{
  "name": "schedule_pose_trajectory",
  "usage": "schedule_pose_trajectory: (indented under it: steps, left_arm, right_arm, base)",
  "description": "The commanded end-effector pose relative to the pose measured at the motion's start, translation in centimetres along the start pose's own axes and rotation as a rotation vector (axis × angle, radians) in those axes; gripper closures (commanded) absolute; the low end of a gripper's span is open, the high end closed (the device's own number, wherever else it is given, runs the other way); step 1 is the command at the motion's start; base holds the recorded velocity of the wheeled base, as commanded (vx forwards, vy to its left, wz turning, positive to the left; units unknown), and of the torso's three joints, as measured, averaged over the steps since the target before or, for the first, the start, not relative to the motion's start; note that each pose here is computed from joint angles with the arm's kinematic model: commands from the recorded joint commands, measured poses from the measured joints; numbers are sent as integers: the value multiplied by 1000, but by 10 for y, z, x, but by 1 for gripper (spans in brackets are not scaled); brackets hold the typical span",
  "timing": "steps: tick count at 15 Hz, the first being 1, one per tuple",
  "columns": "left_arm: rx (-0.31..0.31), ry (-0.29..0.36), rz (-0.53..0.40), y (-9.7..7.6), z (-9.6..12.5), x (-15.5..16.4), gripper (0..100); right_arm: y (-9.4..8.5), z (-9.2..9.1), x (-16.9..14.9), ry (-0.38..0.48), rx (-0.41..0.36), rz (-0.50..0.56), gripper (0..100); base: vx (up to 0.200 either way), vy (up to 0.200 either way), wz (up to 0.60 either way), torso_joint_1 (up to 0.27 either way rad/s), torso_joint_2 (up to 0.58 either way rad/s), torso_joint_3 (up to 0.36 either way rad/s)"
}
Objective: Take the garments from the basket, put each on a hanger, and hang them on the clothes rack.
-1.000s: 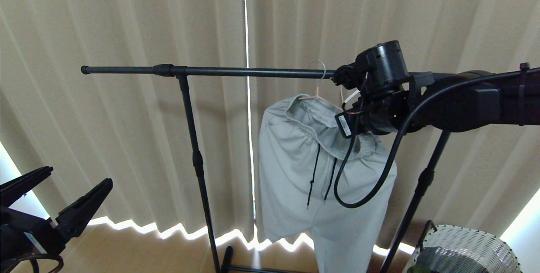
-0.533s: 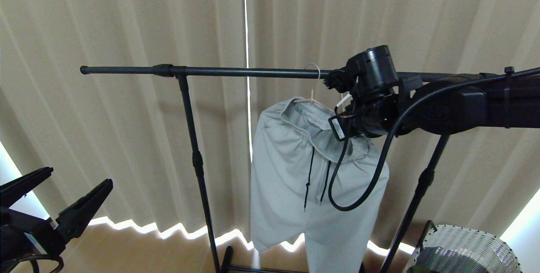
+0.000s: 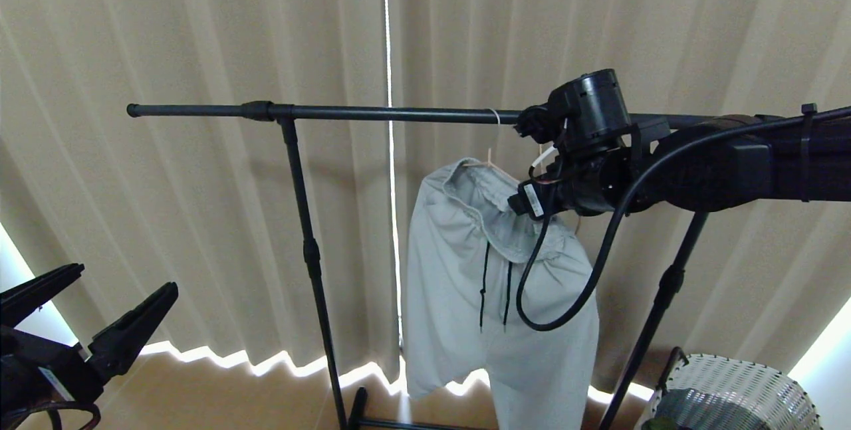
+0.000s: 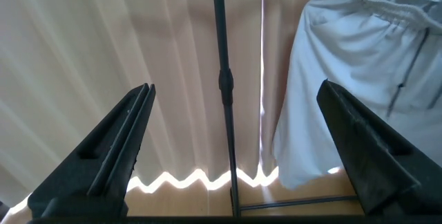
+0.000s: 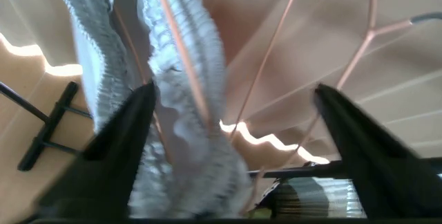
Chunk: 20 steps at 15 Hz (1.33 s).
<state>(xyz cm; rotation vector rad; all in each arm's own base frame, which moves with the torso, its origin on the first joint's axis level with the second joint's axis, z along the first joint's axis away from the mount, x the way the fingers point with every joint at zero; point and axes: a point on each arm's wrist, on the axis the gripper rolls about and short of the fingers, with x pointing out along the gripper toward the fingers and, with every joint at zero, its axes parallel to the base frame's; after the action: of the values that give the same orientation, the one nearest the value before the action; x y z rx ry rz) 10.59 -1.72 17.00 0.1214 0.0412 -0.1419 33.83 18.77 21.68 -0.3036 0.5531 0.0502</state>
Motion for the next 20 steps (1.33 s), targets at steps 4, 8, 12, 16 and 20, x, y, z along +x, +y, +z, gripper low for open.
schedule_pose_trajectory:
  steps: [4,8,12,16,20]
  left_arm:
    - [0,0,3,0,0,0,0]
    - [-2,-7,8,1,1,-1,0]
    - [-3,-17,17,2,2,-2,0]
    - [33,-31,46,4,-1,-11,0]
    - [41,-16,42,4,-1,-8,0]
  right_arm:
    - [-8,3,-17,-23,84,11,0]
    - [-21,-7,-49,-55,104,59,0]
    - [-35,-33,-81,-206,162,105,0]
    - [-68,-93,-137,-250,180,99,0]
    - [-86,-143,-154,-212,189,61,0]
  base:
    - [0,0,0,0,0,0]
    - [0,0,0,0,0,0]
    - [0,0,0,0,0,0]
    - [0,0,0,0,0,0]
    - [0,0,0,0,0,0]
